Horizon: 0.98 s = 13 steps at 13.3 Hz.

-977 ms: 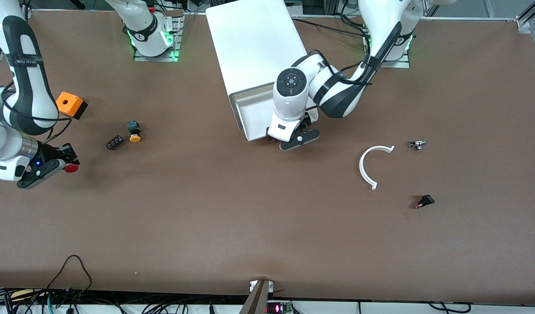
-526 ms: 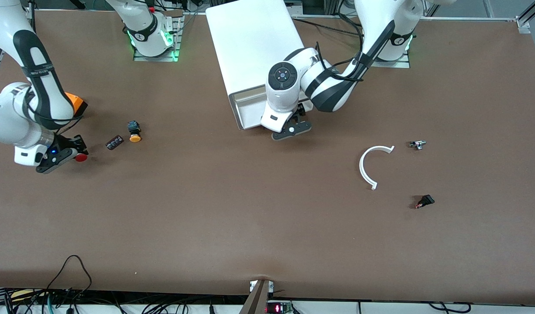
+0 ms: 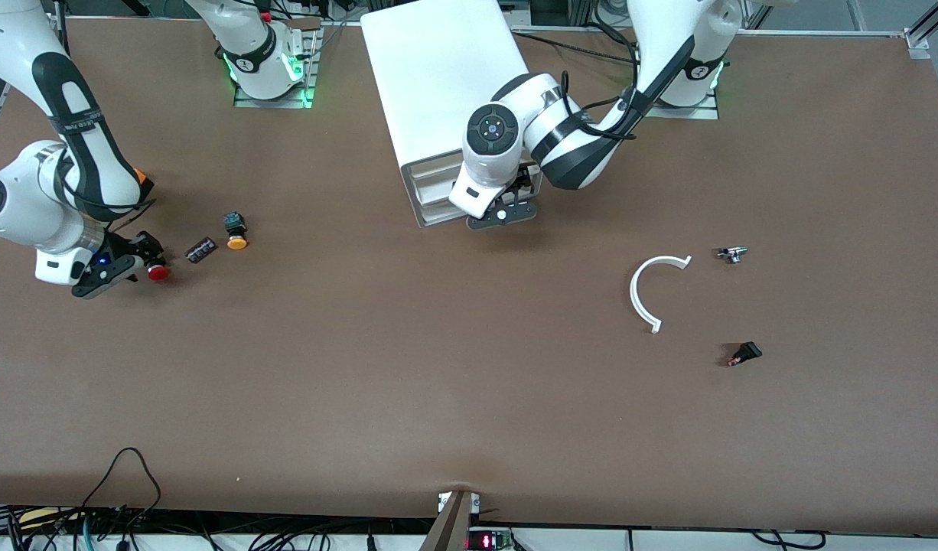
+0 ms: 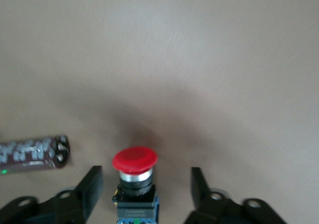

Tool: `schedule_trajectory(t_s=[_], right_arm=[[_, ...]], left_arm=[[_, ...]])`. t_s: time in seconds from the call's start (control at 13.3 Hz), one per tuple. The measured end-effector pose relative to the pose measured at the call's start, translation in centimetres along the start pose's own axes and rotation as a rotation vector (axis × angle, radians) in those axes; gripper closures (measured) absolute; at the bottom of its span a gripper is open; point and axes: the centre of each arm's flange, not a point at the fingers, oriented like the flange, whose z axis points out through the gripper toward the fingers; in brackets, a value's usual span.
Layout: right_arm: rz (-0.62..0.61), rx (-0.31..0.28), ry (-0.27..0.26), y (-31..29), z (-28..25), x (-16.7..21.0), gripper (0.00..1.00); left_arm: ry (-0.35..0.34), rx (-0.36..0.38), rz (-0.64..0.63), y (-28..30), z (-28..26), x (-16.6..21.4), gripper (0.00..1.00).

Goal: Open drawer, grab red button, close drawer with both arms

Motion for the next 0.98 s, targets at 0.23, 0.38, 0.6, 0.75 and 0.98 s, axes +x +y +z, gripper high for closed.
schedule_trajectory(t_s=[0.23,0.38,0.6,0.75,0.98], right_arm=[[0.056,0.019,0.023,-1.6,-7.2,4.7,0.00],[0.094,0.023,0.032,-3.4,-12.9,7.2,0.00],[0.155,0.018,0.036,-6.9,-20.9,9.7,0.00],[0.184,0.023,0.022,-9.7,-26.1,11.4,0.00],[0.181,0.025,0.007,-12.2,-32.3,12.2,0.00]], left_arm=[[-0.048,-0.009,0.019,0.0,0.6,-0.5,0.00],[-0.057,-0.013,0.017,-0.1,0.6,-0.4,0.00],[-0.065,-0.016,0.012,-0.2,0.7,-0.3,0.00],[-0.076,-0.015,-0.007,-0.8,0.6,0.5,0.00],[-0.046,-0.068,-0.078,-3.7,-2.6,5.9,0.00]])
